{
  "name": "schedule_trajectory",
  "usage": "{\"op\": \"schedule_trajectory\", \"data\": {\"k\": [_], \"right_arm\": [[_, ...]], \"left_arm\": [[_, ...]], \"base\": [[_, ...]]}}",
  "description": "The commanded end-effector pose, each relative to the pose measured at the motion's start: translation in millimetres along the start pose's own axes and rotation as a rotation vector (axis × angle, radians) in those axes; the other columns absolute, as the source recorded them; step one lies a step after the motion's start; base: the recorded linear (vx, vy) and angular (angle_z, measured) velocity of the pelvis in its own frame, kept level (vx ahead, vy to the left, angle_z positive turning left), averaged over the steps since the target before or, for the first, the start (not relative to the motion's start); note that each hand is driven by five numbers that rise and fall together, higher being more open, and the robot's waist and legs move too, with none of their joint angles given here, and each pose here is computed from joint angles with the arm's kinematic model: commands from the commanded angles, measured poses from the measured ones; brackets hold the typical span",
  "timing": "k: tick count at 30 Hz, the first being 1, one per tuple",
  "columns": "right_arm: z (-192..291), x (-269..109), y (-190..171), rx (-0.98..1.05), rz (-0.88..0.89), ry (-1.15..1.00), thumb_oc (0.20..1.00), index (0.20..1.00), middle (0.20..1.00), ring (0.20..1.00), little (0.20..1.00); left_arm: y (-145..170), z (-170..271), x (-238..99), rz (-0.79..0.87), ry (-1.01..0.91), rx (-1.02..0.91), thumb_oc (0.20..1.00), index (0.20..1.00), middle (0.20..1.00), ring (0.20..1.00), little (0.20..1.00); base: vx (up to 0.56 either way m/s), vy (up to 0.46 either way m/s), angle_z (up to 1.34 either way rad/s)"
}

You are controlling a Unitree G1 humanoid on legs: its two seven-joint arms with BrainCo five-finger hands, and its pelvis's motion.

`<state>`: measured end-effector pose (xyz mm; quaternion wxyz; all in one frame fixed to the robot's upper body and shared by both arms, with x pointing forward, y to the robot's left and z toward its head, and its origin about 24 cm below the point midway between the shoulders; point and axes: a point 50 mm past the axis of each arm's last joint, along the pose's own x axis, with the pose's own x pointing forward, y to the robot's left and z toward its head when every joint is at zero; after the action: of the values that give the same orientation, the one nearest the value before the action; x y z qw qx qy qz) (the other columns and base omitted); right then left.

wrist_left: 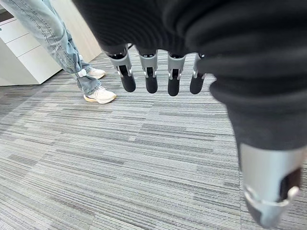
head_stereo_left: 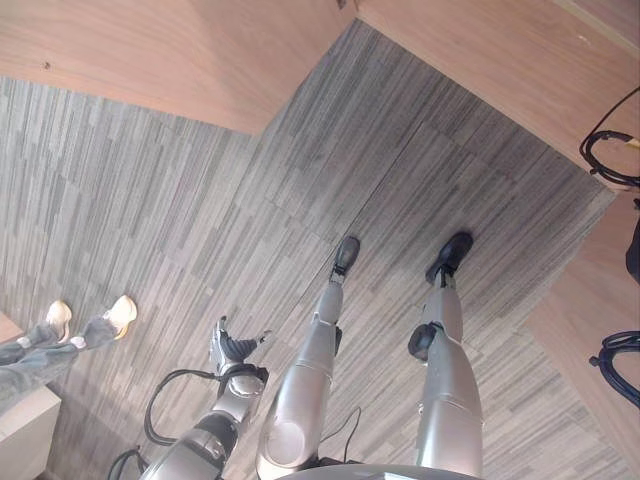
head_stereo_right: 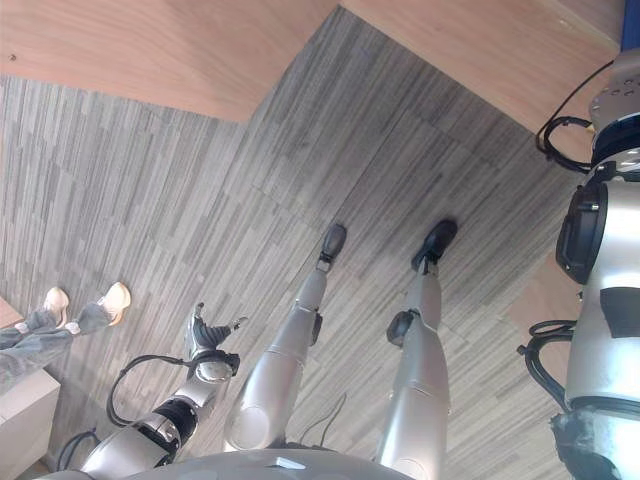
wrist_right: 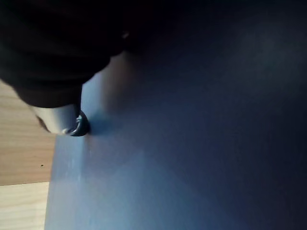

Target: Put the empty folder in the office cabinet

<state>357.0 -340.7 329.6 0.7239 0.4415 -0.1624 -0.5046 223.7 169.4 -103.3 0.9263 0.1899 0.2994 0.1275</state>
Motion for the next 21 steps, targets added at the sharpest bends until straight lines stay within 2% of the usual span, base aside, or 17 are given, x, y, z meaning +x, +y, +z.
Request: {"op": "schedule_trajectory", "data": {"k": [1,10,16,17,19,20,21], "right_arm": [[69.5,-34.4,54.3,0.047,0.298,-0.261,0.2,0.2,0.2,0.2,0.2],[104.9,-58.9,77.1,0.049,0.39,-0.359,0.2,0.2,0.2,0.2,0.2],[104.1,-66.7,83.4,0.022,0.408,-0.372,0.2,0.2,0.2,0.2,0.2],[80.6,-83.2,95.0,0.015,0.497,-0.343,0.2,0.2,0.2,0.2,0.2],[71.5,-86.2,94.7,0.092,0.477,-0.28,0.2,0.2,0.2,0.2,0.2],[69.7,-85.6,93.8,0.093,0.472,-0.278,0.2,0.2,0.2,0.2,0.2],[79.2,-88.2,95.0,0.175,0.46,-0.254,0.2,0.2,0.2,0.2,0.2]], "left_arm": [[51.3,-30.0,8.0,0.13,0.082,0.106,1.0,1.0,1.0,1.0,1.0],[61.1,-37.4,7.6,0.148,0.103,0.11,1.0,1.0,1.0,1.0,1.0],[64.2,-36.0,9.0,0.163,0.099,0.112,1.0,1.0,1.0,1.0,1.0],[68.2,7.1,28.3,0.182,0.003,0.145,1.0,1.0,1.0,1.0,1.0],[67.6,23.5,33.7,0.18,-0.039,0.168,1.0,1.0,1.0,1.0,1.0],[69.6,22.7,33.9,0.183,-0.037,0.172,1.0,1.0,1.0,1.0,1.0],[69.3,16.2,31.8,0.173,-0.015,0.149,1.0,1.0,1.0,1.0,1.0]], "base": [[0.02,-0.031,-0.02],[0.02,-0.011,-0.01],[0.0,0.01,0.0],[0.0,0.052,-0.02],[0.0,0.068,-0.03],[0.01,0.032,-0.07],[0.01,-0.013,-0.11]]}}
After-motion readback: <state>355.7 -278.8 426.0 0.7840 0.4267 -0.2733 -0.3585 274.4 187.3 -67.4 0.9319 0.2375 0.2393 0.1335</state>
